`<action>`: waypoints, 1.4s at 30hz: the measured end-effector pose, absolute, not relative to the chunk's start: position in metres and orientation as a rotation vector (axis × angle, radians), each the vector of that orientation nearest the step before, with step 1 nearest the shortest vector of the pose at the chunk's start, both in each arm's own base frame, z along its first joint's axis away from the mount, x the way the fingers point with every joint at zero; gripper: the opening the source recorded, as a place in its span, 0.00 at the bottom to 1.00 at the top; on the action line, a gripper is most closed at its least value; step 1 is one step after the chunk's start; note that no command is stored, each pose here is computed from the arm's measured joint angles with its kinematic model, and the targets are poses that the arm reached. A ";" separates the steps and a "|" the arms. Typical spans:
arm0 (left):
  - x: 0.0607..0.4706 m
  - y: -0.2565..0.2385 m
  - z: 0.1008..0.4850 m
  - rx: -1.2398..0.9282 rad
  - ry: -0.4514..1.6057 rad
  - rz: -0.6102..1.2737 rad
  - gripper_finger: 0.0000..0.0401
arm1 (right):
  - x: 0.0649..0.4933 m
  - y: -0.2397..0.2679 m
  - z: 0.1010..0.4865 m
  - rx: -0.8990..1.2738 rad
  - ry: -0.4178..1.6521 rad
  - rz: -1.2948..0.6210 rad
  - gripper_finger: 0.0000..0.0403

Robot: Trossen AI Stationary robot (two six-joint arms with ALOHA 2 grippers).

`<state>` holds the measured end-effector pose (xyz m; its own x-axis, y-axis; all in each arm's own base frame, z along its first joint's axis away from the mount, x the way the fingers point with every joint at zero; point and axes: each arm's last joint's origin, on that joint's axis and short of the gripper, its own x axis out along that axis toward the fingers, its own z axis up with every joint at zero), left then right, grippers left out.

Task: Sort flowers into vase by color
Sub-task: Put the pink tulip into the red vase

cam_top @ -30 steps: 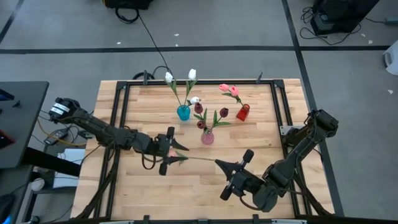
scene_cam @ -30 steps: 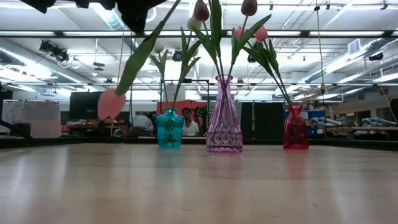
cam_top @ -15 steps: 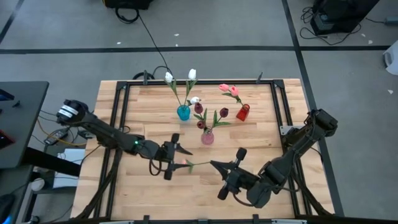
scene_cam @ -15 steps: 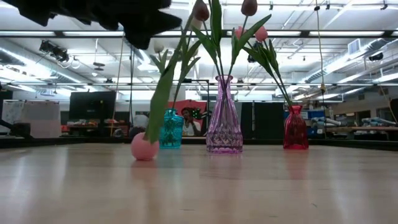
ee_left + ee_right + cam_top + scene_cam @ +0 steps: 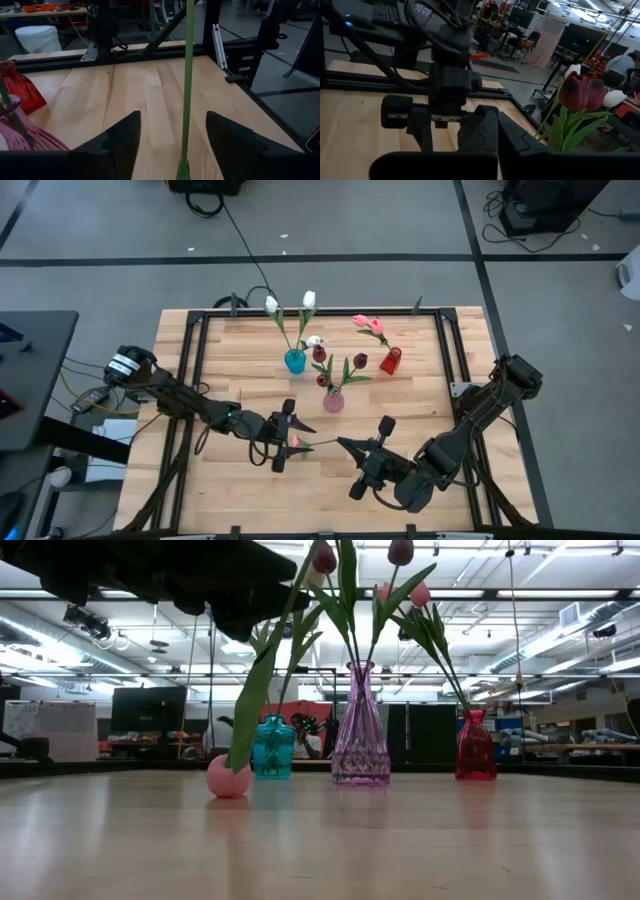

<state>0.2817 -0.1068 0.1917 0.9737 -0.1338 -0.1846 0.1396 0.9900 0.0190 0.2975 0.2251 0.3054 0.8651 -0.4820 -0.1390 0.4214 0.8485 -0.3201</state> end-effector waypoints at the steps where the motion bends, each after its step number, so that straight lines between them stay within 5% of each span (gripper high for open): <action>1: 0.282 -0.107 0.190 0.030 0.190 -0.138 0.55 | 0.297 0.225 0.305 -0.286 0.218 -0.480 0.00; 14: 0.287 -0.100 0.185 -0.038 0.214 -0.156 0.04 | 0.303 0.223 0.306 -0.196 0.213 -0.409 0.09; 31: 0.272 -0.080 0.216 -0.126 0.225 -0.214 0.02 | 0.287 0.230 0.305 -0.195 0.255 -0.358 0.32; 42: 0.260 -0.074 0.238 -0.159 0.172 -0.167 0.02 | 0.315 0.207 0.288 -0.117 0.367 -0.258 0.33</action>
<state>0.2603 -0.0739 0.2376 0.9715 -0.1781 -0.1567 0.1508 0.9736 -0.1714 0.3152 0.2069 0.2879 0.9010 -0.2701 -0.3395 0.2280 0.9605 -0.1593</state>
